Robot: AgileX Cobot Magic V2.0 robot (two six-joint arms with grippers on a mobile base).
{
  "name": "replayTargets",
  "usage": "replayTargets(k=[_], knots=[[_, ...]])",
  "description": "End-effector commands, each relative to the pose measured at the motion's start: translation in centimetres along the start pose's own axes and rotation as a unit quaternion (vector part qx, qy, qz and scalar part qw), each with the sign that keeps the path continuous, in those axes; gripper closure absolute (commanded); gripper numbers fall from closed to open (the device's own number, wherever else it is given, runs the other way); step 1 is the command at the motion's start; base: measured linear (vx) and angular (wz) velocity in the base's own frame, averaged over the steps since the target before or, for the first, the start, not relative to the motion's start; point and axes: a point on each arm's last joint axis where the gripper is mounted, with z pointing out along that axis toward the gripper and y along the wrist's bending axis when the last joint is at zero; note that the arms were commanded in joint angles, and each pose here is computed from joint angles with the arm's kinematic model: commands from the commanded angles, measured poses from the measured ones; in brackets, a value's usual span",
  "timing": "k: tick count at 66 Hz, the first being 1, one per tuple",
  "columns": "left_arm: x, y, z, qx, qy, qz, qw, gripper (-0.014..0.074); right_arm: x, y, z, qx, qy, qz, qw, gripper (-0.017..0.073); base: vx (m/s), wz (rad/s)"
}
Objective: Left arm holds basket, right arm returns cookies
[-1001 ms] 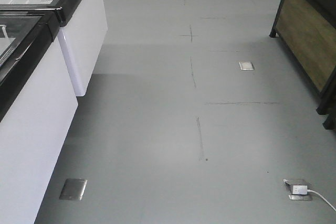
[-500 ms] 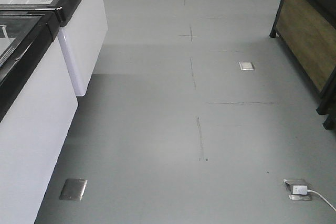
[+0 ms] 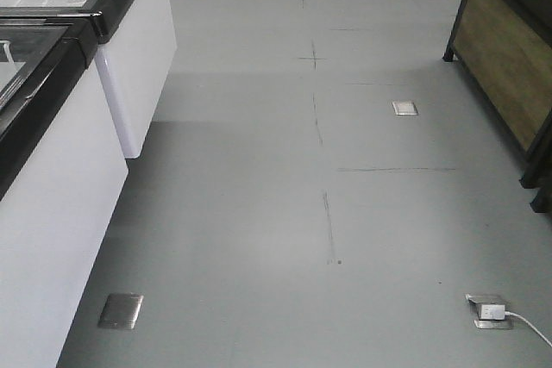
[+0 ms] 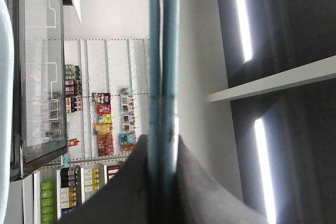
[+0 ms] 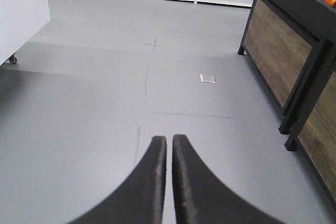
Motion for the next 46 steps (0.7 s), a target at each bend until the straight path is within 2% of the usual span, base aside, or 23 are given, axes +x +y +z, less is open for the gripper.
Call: replayTargets(k=[1, 14, 21, 26, 36, 46], knots=[[0.2, -2.4, 0.1, 0.068, 0.008, 0.016, 0.998, 0.0599, -0.2, -0.1, 0.1, 0.008, -0.033, -0.008, 0.999, 0.0556, 0.00, 0.00], [0.5, -2.7, 0.0, 0.086, 0.023, 0.025, 0.996, 0.0599, -0.2, -0.1, 0.1, 0.008, -0.033, -0.008, 0.999, 0.0556, 0.00, 0.00], [0.9, -2.8, 0.0, 0.086, 0.048, 0.011, 0.995, 0.0599, -0.2, -0.1, 0.1, 0.008, -0.033, -0.008, 0.999, 0.0556, 0.00, 0.00], [1.3, -3.1, 0.2, 0.092, 0.068, 0.014, 0.993, 0.0599, -0.2, -0.1, 0.1, 0.008, -0.033, -0.008, 0.999, 0.0556, 0.00, 0.00], [2.0, -5.4, 1.1, 0.125, 0.108, 0.042, 0.985, 0.0599, -0.2, -0.1, 0.1, 0.008, -0.034, -0.008, 0.999, 0.0556, 0.00, 0.00], [3.1, -8.0, 2.0, 0.145, 0.153, 0.033, 0.977, 0.0599, -0.2, -0.1, 0.1, 0.008, -0.033, -0.008, 0.999, 0.0556, 0.00, 0.00]])
